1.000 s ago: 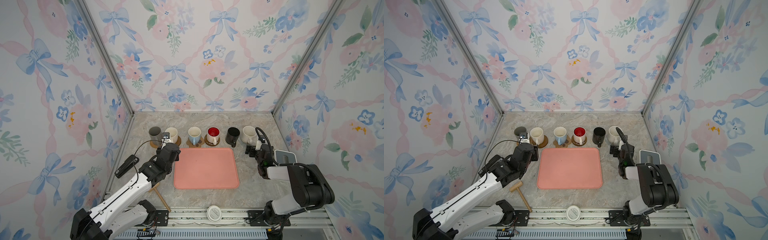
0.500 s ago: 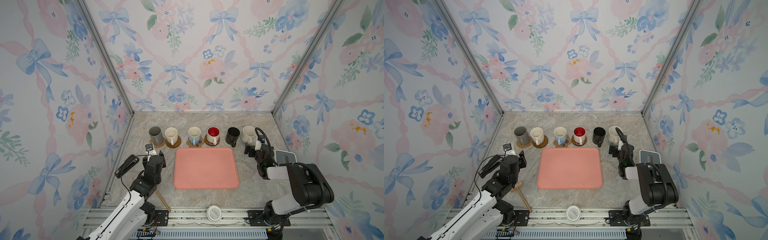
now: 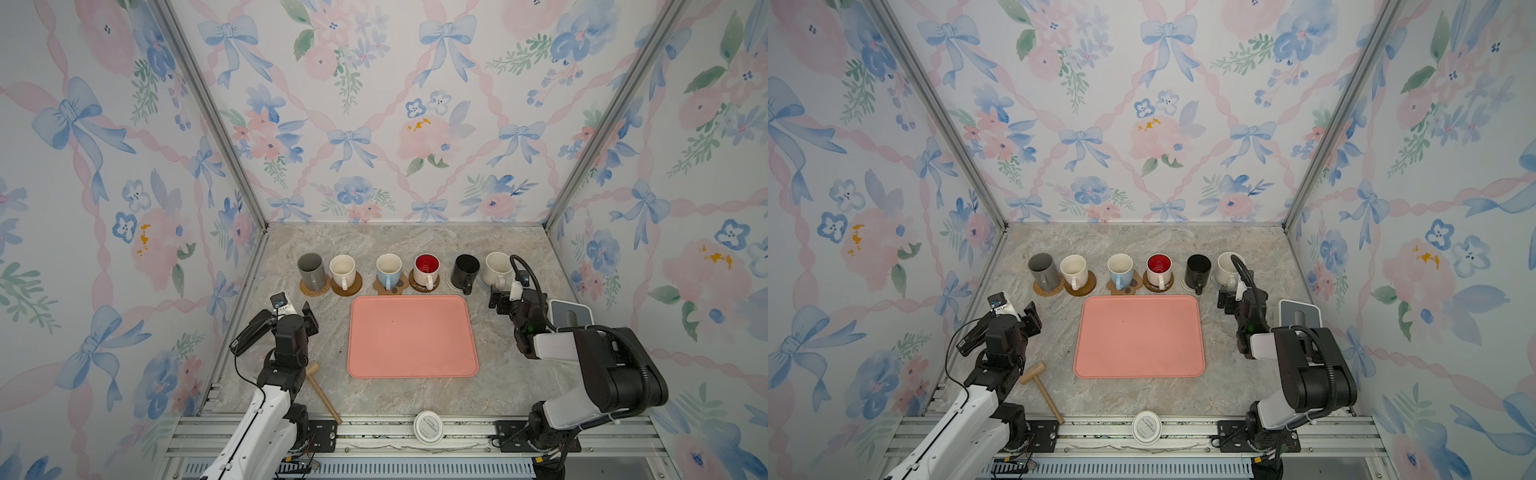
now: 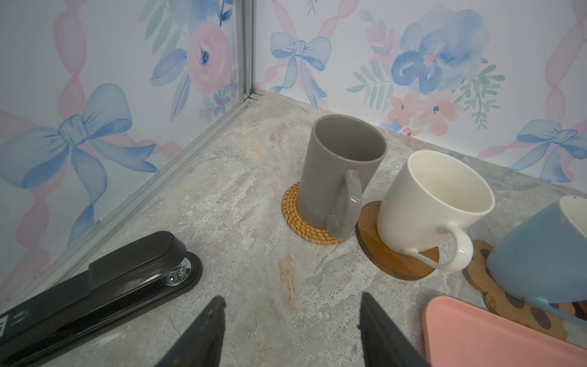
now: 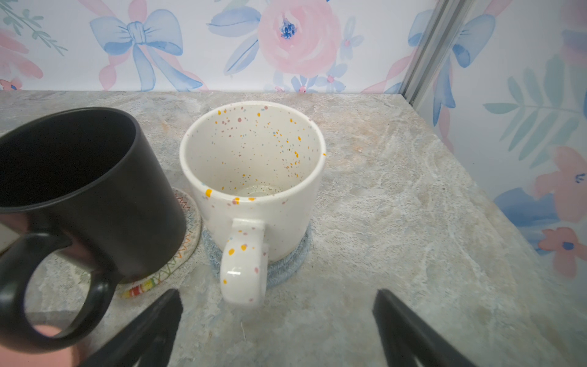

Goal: Place cups on coasters
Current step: Reset both arms

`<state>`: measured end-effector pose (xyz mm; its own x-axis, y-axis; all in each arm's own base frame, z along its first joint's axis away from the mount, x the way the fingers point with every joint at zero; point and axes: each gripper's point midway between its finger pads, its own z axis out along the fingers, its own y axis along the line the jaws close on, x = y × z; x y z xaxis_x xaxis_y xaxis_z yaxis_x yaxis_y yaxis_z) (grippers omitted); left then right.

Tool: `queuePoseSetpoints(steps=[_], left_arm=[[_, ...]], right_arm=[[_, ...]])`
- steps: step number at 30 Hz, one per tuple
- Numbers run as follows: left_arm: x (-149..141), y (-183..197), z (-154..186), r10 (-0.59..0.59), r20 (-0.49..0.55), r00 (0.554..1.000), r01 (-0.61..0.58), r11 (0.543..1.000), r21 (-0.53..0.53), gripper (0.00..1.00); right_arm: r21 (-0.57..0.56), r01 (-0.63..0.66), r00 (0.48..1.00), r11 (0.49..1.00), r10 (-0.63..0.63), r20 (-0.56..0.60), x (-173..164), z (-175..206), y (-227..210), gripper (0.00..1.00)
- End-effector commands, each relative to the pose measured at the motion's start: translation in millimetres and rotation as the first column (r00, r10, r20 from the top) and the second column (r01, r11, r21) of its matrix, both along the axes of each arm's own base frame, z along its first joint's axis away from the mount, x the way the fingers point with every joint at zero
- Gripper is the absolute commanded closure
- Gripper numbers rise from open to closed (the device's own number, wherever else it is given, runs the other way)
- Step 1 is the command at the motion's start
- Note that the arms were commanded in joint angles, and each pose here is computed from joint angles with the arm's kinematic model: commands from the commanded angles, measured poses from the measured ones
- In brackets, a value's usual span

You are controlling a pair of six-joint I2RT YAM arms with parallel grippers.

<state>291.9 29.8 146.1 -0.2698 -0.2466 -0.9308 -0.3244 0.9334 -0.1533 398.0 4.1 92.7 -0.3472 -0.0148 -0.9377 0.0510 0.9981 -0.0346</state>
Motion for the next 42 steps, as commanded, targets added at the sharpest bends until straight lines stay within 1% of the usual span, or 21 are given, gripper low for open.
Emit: queuePoseSetpoints(steps=[1, 6, 12, 20, 32, 42], left_arm=[[9, -11, 5, -0.076, 0.043, 0.996, 0.076, 0.997, -0.014, 0.37], [17, -13, 1, -0.108, 0.024, 0.994, 0.108, 0.994, -0.001, 0.36], [24, -11, 0, -0.108, 0.007, 0.994, 0.108, 0.994, 0.004, 0.35], [26, -12, 7, -0.12, 0.028, 0.992, 0.12, 0.993, 0.003, 0.35], [26, 1, 1, -0.095, 0.015, 0.995, 0.095, 0.995, 0.017, 0.34], [26, 4, -3, -0.092, 0.011, 0.996, 0.092, 0.996, 0.014, 0.34]], right_arm=[[-0.007, -0.007, 1.0, 1.0, 0.007, 0.028, 2, 5, -1, 0.03], [-0.007, -0.007, 1.0, 1.0, 0.007, 0.027, 2, 5, -1, 0.03], [-0.007, -0.007, 1.0, 1.0, 0.007, 0.027, 2, 5, -1, 0.03], [-0.007, -0.008, 1.0, 1.0, 0.008, 0.028, 2, 5, 0, 0.03], [-0.006, -0.006, 1.0, 1.0, 0.006, 0.027, 2, 5, -1, 0.03], [-0.007, -0.007, 1.0, 1.0, 0.007, 0.028, 2, 5, -1, 0.03]])
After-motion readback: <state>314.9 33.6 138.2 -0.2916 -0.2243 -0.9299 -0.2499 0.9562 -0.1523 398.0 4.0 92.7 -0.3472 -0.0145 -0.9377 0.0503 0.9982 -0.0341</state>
